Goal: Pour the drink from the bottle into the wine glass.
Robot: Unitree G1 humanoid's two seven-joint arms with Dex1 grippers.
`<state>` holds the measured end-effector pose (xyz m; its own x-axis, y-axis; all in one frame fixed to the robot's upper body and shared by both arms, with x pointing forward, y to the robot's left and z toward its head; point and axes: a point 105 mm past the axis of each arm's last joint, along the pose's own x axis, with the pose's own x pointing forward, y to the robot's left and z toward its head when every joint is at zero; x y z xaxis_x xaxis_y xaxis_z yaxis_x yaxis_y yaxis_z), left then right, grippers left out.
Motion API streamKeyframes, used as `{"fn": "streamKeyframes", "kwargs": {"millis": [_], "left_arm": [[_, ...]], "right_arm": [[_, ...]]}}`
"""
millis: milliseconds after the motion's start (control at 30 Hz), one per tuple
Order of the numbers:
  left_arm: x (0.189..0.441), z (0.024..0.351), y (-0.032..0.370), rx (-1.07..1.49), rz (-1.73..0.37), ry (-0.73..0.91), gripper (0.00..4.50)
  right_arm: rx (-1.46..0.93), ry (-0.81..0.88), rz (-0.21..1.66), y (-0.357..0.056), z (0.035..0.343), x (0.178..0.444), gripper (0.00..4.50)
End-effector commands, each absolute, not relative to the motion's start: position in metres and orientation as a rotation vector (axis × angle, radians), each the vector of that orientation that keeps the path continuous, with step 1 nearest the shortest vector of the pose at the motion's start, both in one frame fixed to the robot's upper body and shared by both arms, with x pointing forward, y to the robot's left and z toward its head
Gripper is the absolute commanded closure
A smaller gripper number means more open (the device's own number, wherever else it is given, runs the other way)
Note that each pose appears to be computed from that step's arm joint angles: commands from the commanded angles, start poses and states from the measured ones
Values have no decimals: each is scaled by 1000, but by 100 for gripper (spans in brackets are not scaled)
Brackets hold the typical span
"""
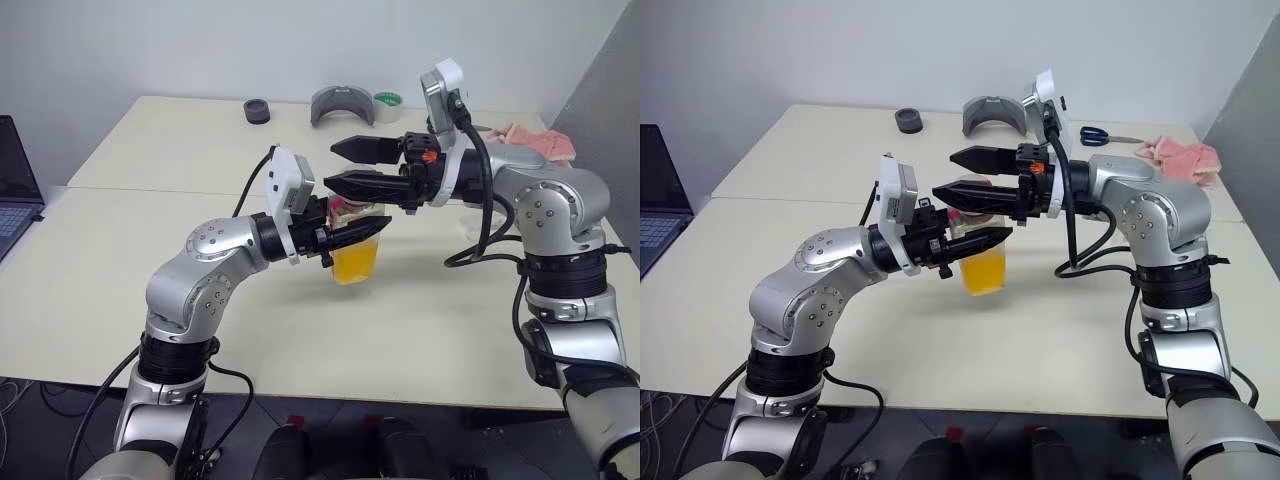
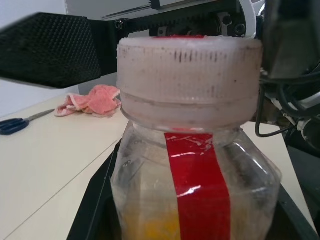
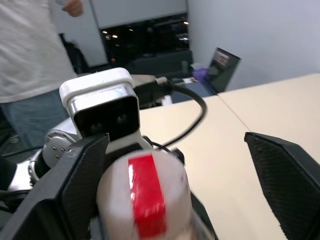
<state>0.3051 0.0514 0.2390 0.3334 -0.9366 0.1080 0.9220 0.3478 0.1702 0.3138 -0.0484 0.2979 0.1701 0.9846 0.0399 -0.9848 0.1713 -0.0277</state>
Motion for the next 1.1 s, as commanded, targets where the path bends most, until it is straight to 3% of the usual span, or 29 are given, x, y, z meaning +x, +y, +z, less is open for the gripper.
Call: {"fn": "streamKeyframes", "kwargs": {"millis": [33, 233, 500, 1067, 1100], "left_arm": [[312, 248, 58, 124, -1172, -258, 260], [331, 241, 61, 131, -1093, -273, 260], [343, 243, 47, 123, -1102, -317, 260], [343, 243, 36, 104, -1133, -332, 260], [343, 243, 36, 104, -1132, -332, 260]], "right_arm": [[-11, -109, 1314, -67, 309, 306, 4], [-40, -122, 1069, -81, 297, 301, 4], [33, -170, 889, -56, 290, 301, 4], [57, -204, 842, -41, 294, 314, 4], [59, -203, 843, -40, 293, 315, 20]]}}
